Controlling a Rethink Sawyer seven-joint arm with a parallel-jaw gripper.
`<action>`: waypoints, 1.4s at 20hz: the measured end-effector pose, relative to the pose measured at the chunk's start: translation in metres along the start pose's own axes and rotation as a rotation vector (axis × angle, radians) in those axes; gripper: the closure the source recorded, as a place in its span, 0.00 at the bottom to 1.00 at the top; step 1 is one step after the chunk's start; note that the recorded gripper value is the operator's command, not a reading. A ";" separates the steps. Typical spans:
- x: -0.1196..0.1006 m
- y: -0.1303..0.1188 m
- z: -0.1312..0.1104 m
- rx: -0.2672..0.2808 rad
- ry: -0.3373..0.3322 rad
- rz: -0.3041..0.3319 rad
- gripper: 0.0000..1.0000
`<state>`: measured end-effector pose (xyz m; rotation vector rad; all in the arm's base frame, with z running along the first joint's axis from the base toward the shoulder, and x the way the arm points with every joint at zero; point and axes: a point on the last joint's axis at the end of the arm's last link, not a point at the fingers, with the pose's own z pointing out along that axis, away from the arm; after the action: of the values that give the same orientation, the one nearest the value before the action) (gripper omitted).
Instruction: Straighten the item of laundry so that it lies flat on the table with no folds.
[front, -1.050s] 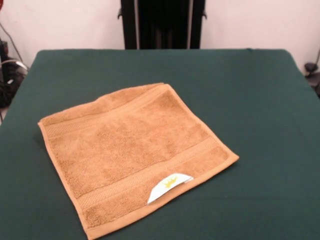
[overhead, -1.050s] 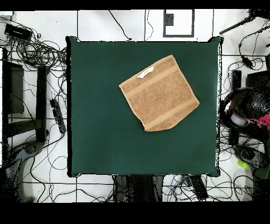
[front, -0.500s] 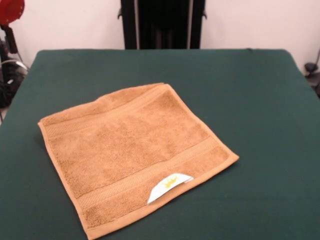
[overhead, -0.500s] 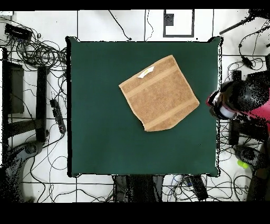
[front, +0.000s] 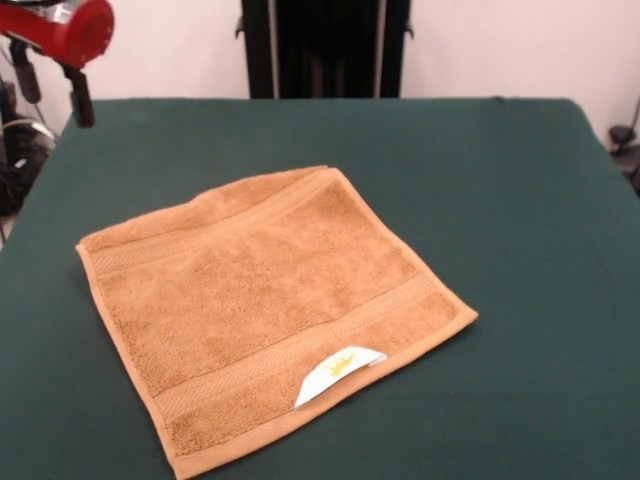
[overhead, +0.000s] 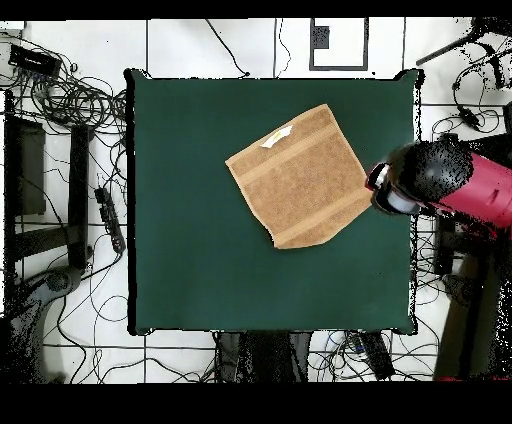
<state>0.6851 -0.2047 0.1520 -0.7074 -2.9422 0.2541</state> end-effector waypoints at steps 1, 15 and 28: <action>0.001 0.006 -0.001 -0.003 -0.001 -0.005 0.00; 0.022 0.101 -0.014 -0.042 -0.005 -0.099 0.00; 0.029 0.140 -0.001 -0.035 0.006 -0.127 0.00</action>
<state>0.7212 -0.0678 0.1286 -0.5209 -2.9770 0.1895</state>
